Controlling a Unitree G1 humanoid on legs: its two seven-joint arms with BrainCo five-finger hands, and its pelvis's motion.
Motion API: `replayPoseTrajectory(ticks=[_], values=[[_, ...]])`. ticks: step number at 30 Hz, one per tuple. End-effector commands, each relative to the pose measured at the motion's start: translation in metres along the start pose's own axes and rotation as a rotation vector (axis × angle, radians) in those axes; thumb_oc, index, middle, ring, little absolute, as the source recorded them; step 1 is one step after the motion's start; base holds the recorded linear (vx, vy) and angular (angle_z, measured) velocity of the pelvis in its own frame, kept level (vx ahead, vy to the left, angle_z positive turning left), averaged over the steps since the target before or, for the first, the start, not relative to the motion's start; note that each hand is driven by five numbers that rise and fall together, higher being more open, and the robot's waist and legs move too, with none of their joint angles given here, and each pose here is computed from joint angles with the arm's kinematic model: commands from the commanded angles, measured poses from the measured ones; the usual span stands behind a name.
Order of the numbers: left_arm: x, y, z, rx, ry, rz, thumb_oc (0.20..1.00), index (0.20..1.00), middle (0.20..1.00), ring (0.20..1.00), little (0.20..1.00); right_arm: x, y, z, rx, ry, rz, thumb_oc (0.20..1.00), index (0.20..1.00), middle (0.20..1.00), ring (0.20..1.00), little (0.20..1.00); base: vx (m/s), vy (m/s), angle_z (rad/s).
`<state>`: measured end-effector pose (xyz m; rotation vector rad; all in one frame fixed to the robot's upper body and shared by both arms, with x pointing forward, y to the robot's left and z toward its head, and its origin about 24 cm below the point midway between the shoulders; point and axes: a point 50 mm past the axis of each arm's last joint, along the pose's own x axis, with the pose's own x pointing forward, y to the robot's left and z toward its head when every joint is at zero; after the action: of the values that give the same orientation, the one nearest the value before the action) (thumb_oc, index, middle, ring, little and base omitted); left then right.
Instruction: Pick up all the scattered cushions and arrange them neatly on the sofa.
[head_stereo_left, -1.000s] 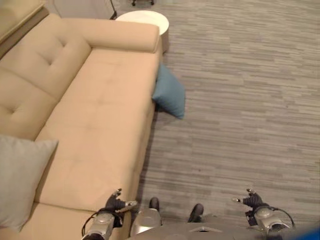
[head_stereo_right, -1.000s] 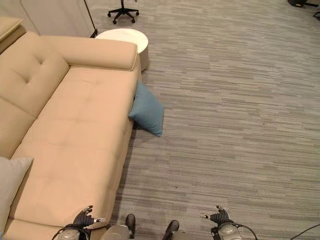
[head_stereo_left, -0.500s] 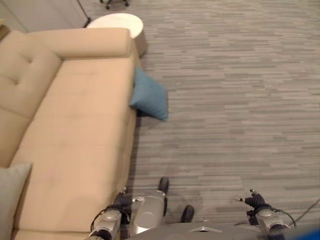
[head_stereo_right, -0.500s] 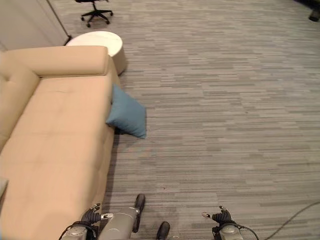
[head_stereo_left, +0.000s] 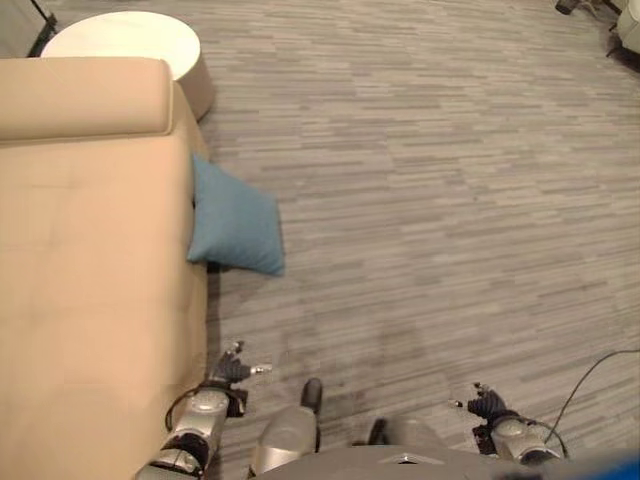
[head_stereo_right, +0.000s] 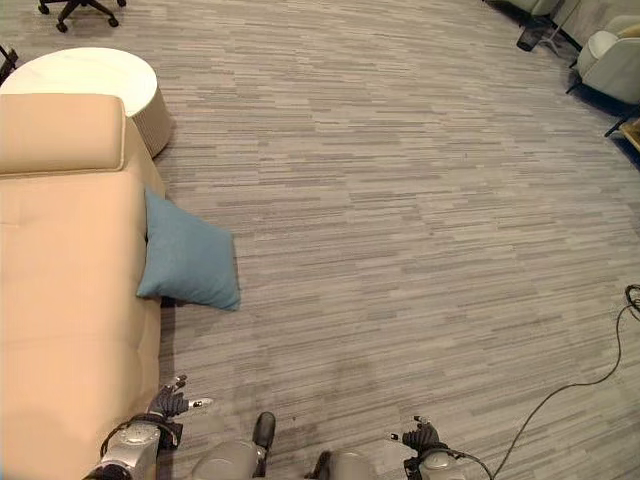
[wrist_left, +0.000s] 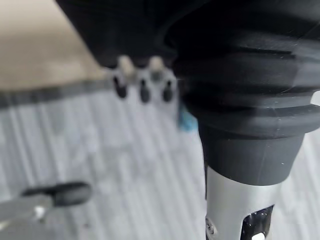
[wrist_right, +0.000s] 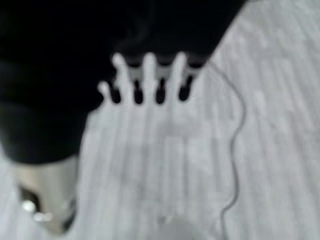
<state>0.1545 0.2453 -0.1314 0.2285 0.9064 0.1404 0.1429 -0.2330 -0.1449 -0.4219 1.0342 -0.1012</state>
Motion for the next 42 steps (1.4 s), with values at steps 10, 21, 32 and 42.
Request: replayPoseTrajectory(ticks=[10,21,32,42], values=[[0.002,-0.017,0.007,0.065,-0.034,-0.043,1.000,1.000,1.000,1.000,1.000,0.004,-0.025,0.017,-0.012,-0.072,-0.055,1.000,1.000,1.000,1.000,1.000,0.39,-0.159,0.52],[0.005,-0.014,0.020,0.046,-0.072,-0.031,1.000,1.000,1.000,1.000,1.000,0.004,-0.034,0.015,0.009,-0.066,-0.102,1.000,1.000,1.000,1.000,1.000,0.26,-0.115,0.29],[0.001,0.014,0.009,0.035,-0.039,0.046,1.000,1.000,1.000,1.000,1.000,0.004,-0.006,0.034,-0.022,-0.126,-0.006,1.000,1.000,1.000,1.000,1.000,0.31,0.102,0.35],[0.005,-0.014,0.015,0.044,-0.045,-0.020,1.000,1.000,1.000,1.000,1.000,0.004,-0.019,0.029,-0.007,-0.118,-0.039,1.000,1.000,1.000,1.000,1.000,0.33,-0.069,1.16]])
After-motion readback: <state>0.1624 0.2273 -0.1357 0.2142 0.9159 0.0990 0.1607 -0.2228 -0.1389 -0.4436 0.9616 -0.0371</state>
